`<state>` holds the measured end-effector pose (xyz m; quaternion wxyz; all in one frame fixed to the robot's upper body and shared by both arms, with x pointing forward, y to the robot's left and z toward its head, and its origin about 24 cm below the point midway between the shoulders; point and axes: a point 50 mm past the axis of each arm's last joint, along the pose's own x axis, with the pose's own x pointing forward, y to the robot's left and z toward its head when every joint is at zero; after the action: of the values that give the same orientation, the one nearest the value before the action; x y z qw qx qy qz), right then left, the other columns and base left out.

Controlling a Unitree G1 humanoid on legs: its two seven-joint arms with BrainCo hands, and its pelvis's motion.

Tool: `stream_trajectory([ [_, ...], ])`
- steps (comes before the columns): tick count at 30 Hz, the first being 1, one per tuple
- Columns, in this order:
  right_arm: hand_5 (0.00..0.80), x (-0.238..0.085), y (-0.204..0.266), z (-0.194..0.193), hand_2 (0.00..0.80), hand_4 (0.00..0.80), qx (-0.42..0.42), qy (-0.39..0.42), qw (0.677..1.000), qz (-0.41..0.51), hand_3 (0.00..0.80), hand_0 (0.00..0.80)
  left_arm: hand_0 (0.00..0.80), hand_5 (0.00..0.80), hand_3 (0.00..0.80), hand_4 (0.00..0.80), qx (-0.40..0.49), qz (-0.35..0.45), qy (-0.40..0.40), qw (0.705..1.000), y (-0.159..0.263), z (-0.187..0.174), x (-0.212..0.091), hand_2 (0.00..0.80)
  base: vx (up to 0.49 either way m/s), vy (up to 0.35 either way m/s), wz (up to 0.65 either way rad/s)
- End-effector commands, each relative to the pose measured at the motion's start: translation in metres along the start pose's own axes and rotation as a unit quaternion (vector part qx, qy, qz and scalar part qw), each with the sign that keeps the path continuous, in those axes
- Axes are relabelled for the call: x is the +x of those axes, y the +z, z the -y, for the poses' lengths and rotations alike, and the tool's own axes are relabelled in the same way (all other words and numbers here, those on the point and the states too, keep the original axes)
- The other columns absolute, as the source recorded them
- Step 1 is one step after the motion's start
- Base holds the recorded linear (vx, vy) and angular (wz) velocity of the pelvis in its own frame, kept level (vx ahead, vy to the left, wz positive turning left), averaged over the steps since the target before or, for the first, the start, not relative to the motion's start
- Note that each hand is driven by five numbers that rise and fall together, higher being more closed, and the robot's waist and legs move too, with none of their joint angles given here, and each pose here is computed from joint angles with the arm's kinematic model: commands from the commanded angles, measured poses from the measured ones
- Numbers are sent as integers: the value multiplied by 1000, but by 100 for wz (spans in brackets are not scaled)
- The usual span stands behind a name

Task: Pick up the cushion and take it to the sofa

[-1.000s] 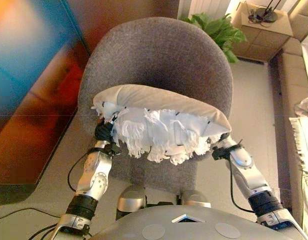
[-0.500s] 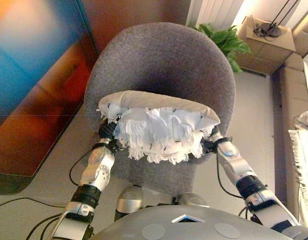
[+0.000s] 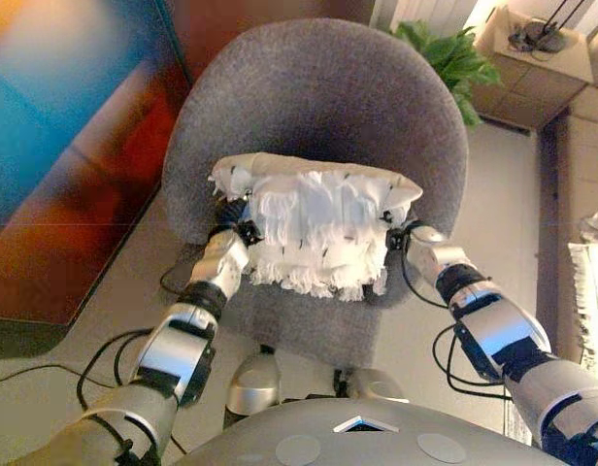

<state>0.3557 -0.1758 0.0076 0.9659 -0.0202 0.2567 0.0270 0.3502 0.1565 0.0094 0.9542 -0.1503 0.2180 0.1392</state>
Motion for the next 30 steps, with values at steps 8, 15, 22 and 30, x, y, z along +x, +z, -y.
stream_trajectory([
  [8, 0, -11, 123, 19, 0, 0, -2, -35, 984, 176, 0, 0, 0, 0, 0, 0, 11, 60, -55, 997, 65, 46, 4, 0, 9, 37, -1],
  [15, 0, -33, 99, 98, 0, 0, 43, -121, 973, 193, 0, 0, 0, 0, 0, 0, 16, 65, 7, 998, 59, -36, 12, 0, 87, 23, -5],
  [22, 0, -57, 55, 145, 0, 0, 62, -195, 961, 185, 0, 0, 0, 0, 0, 0, 21, 46, 81, 995, 28, -112, 3, 0, 82, -4, -1],
  [30, 0, -95, -33, 179, 0, 0, 92, -286, 944, 136, 0, 0, 0, 0, 0, 0, -7, -16, 180, 984, -44, -190, -36, 0, 71, -1, -3],
])
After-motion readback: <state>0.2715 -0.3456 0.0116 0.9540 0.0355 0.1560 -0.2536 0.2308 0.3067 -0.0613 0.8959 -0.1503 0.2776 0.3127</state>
